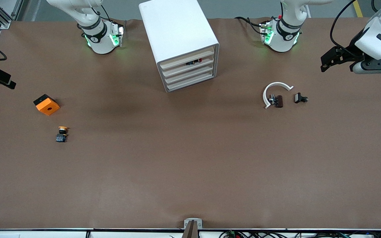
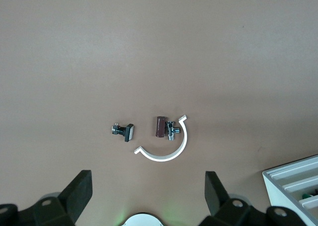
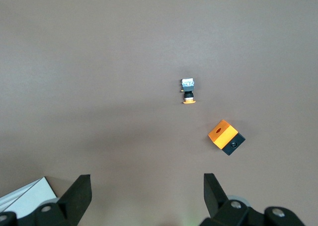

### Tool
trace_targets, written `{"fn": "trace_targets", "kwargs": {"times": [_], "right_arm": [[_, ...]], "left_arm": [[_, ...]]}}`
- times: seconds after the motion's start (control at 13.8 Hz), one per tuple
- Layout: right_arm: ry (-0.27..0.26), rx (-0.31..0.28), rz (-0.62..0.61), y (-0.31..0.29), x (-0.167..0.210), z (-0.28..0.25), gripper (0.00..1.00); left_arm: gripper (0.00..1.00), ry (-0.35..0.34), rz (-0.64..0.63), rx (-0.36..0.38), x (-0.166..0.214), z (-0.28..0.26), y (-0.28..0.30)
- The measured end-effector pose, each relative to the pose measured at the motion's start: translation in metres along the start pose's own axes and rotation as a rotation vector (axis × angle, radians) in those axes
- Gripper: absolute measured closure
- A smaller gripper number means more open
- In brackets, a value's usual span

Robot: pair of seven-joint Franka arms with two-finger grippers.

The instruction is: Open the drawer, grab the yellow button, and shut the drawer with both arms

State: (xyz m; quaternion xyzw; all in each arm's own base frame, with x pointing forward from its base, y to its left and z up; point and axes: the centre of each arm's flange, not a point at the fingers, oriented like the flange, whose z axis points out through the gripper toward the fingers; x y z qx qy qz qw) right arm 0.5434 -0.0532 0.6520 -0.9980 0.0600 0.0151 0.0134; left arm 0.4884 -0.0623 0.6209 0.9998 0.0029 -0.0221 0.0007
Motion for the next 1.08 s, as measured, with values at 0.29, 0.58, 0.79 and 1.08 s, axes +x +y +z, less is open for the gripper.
{"fn": "trace_targets", "kwargs": {"times": [0.29, 0.58, 0.79, 1.08], "right_arm": [[0.01, 0.001, -0.024, -0.001, -0.003, -0.003, 0.0], [0.007, 0.001, -0.03, 0.003, -0.002, 0.0, 0.0], [0.004, 0.001, -0.031, 0.003, -0.002, 0.001, 0.0], [0.016, 0.005, -0.031, 0.005, -0.012, 0.006, 0.0]], "left_arm": [[0.0, -0.016, 0.001, 0.002, -0.001, 0.003, 0.0], [0.0, -0.025, 0.051, 0.002, -0.001, 0.003, -0.001], [0.0, -0.029, 0.053, 0.002, -0.002, 0.003, -0.001], [0.0, -0.031, 0.025, 0.003, -0.002, 0.003, -0.001]]}}
